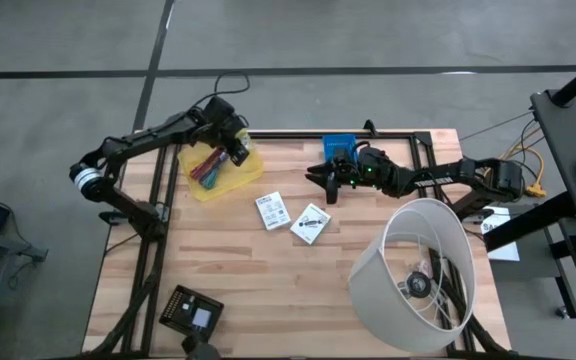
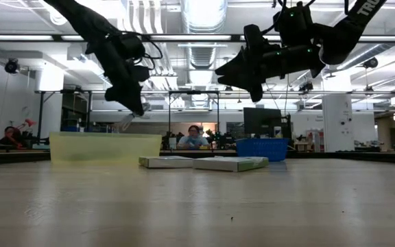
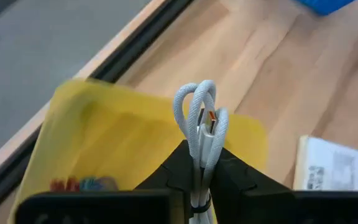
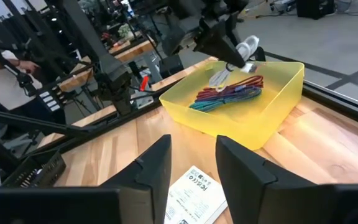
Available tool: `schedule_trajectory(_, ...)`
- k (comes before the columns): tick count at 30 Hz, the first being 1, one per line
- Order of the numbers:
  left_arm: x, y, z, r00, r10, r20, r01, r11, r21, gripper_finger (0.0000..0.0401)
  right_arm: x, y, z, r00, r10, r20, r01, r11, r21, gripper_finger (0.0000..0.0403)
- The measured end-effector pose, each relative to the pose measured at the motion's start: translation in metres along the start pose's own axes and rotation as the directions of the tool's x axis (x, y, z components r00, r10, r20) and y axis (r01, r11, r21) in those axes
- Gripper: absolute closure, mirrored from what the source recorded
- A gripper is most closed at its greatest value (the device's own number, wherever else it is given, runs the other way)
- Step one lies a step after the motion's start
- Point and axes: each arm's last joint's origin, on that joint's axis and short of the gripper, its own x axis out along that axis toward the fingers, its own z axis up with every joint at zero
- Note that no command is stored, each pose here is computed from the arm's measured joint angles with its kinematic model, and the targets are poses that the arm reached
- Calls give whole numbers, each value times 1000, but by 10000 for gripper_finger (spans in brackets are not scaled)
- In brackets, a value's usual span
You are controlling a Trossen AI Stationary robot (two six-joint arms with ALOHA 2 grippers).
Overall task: Pick and place items into bin
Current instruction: Put the white charger cable into the yellow bin, then put the right card reader box into the blue bin
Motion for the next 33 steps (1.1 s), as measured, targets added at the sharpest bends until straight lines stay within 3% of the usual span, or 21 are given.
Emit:
schedule_trajectory(3,0,2,0,997,72,-2,-72,997,-36,334,0,0,0,1000,0,0,0,1000,0,293)
schedule_trajectory(12,-1,1,2,998,68,5,-68,997,-40,216,0,0,0,1000,0,0,0,1000,0,303)
schedule_trajectory(19,-12,-4,5,997,-46,61,48,998,-29,192,1,2,1,1000,26,-4,-26,1000,12,299)
schedule_trajectory(23,-20,-6,6,993,-72,89,74,997,-20,191,5,13,6,993,110,-29,-113,988,-104,281)
schedule_trajectory(28,-24,-8,6,992,-75,106,77,997,-13,191,15,27,6,972,97,-213,-157,945,-287,259)
schedule_trajectory(33,-25,-8,5,991,-75,108,77,997,-13,190,15,32,-4,855,1,-518,-273,851,-449,248)
